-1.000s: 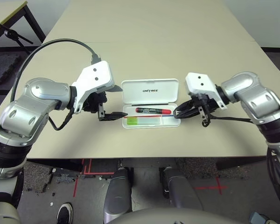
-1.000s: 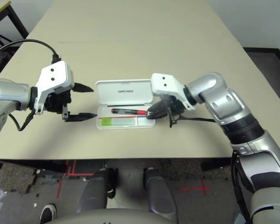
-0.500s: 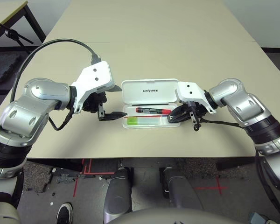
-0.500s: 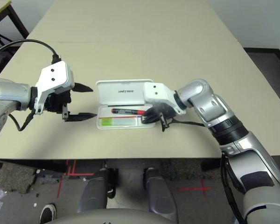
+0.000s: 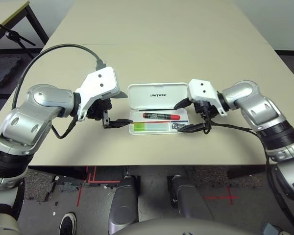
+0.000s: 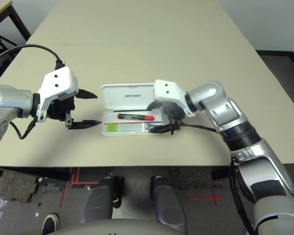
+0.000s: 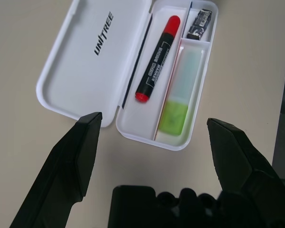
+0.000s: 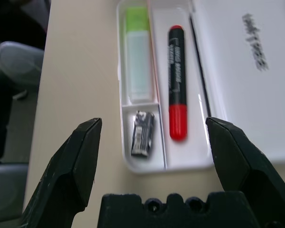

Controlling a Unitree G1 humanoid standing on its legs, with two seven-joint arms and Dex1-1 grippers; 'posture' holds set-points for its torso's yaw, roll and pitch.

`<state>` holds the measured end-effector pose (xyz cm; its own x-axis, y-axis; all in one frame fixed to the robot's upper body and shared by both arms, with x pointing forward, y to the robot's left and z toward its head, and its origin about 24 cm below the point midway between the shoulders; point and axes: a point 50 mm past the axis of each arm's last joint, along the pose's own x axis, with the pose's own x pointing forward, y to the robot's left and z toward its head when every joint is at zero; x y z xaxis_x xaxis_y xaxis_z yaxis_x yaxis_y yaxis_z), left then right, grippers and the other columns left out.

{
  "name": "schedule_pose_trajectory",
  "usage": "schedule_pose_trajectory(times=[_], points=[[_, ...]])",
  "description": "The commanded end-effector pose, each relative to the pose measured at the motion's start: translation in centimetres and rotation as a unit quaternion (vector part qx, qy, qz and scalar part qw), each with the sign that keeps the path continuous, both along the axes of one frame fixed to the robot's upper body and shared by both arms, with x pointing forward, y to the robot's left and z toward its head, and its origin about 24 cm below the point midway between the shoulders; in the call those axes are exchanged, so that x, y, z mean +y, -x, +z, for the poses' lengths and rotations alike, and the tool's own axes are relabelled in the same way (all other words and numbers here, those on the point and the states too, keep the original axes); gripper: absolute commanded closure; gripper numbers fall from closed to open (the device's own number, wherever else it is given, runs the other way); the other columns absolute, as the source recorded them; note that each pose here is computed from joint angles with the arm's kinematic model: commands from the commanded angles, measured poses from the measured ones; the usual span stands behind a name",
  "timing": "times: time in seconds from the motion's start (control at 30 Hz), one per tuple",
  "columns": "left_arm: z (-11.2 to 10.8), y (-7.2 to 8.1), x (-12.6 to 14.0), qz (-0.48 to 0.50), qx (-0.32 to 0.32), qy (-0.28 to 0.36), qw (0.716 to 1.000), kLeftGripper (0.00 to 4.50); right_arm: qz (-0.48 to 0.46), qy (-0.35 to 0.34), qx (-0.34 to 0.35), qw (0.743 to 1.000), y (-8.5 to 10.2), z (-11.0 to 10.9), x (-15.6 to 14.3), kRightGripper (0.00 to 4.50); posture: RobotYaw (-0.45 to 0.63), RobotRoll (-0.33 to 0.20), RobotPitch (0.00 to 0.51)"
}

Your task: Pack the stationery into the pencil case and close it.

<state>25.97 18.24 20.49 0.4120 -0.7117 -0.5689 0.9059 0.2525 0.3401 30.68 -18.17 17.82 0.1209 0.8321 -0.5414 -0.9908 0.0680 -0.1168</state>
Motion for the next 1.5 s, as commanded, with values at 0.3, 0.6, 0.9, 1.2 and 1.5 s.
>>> schedule_pose_trajectory(times=[0.3, 0.6, 0.9, 1.2, 1.5], points=[[-0.3, -0.6, 2.1, 0.035, 0.01, 0.012, 0.999, 0.0, -0.116, -0.094, 0.04, 0.988, 1.4, 1.1, -7.3, 0.04, -0.01, 0.0, 0.143], [-1.1, -2.0, 3.4, 0.08, 0.005, 0.018, 0.997, 0.0, -0.13, -0.12, 0.054, 0.983, 2.2, 0.4, -7.8, 0.04, -0.03, 0.0, 0.148], [-1.2, -4.7, 4.2, 0.157, -0.062, -0.012, 0.986, 2.5, -0.137, -0.119, 0.052, 0.982, 2.0, -0.3, -7.3, 0.0, -0.03, 0.0, 0.147], [-3.5, -7.0, 3.8, 0.214, -0.102, -0.036, 0.971, 4.47, -0.143, -0.118, 0.055, 0.981, 1.9, -1.0, -6.9, 0.0, -0.03, 0.0, 0.143], [-4.0, -9.3, 3.3, 0.264, -0.106, 0.034, 0.958, 4.47, -0.139, -0.109, 0.065, 0.982, 2.0, -1.3, -6.7, 0.0, -0.04, 0.0, 0.143]])
